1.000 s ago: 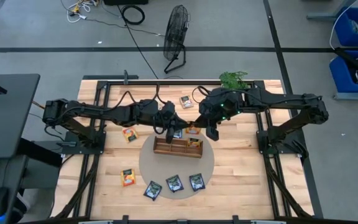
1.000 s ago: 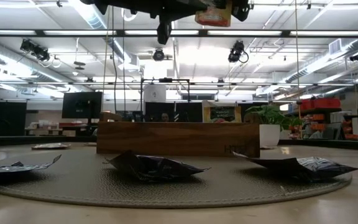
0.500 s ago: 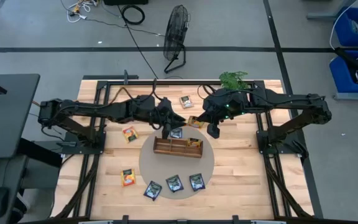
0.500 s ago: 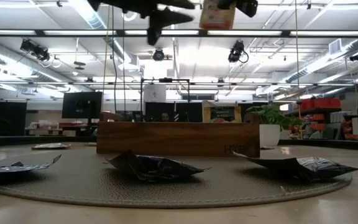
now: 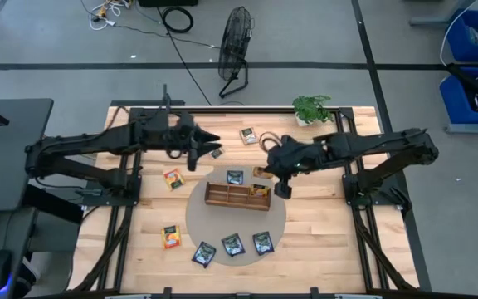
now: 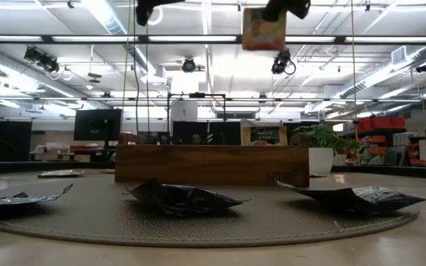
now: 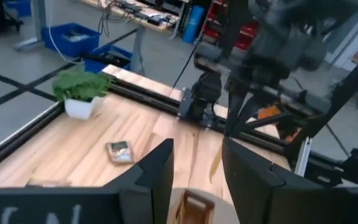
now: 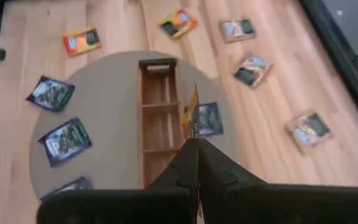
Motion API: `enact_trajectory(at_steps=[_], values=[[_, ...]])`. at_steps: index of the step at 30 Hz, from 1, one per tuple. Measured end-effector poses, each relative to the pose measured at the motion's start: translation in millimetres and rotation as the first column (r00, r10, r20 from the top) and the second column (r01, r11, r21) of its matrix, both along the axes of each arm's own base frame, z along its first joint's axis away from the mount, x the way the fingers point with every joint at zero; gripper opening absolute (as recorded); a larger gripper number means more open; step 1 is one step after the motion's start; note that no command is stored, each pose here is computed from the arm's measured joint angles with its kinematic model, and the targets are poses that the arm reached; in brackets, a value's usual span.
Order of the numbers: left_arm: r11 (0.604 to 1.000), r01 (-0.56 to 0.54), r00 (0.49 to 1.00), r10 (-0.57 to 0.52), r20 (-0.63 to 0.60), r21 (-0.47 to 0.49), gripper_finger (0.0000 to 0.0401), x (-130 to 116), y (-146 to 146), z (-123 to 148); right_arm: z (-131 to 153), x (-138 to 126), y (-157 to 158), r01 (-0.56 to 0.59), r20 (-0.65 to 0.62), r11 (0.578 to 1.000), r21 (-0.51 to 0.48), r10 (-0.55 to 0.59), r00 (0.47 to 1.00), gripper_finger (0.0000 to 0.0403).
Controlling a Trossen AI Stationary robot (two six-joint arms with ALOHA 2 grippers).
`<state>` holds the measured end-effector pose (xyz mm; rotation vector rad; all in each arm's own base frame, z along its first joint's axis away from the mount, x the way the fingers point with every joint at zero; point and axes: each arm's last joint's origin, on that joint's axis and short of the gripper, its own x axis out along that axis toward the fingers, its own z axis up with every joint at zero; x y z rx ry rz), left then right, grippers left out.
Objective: Pick & Place Tea
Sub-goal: Put the yellow tea bag into the right section of the wooden organizer
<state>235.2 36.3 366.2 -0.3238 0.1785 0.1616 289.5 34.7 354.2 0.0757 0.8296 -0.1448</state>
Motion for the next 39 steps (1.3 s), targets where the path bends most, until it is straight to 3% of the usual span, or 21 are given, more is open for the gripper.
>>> enact_trajectory(at_steps=[10, 18, 21, 30, 39], values=[[1.0, -0.021, 1.0, 0.021, -0.008, 0.007, 0.0122, -36.3, -6.7, 13.0, -65.2, 16.9, 15.5, -0.012, -0.08, 1.0, 0.019, 0.013, 0.997, 0.0], [0.999, -0.038, 0.999, 0.038, -0.026, 0.013, 0.0122, -42.5, -6.7, 12.9, -111.5, 16.7, 20.9, 0.009, -0.146, 0.998, 0.062, 0.0, 0.989, 0.0], [0.999, -0.037, 0.998, 0.037, -0.042, 0.009, 0.0122, -42.8, -6.9, 11.2, -117.2, 23.4, 24.4, -0.025, -0.106, 0.998, 0.052, 0.03, 0.994, 0.0], [0.999, -0.039, 0.998, 0.038, -0.039, -0.009, 0.0122, -42.7, -7.4, 11.3, -147.6, 34.8, 23.4, -0.028, -0.202, 0.999, -0.028, 0.022, 0.979, 0.0], [0.999, -0.041, 0.998, 0.04, -0.038, -0.017, 0.0122, -42.6, -7.4, 11.2, -153.9, 38.5, 18.8, -0.003, -0.211, 0.997, -0.072, -0.013, 0.977, 0.0]])
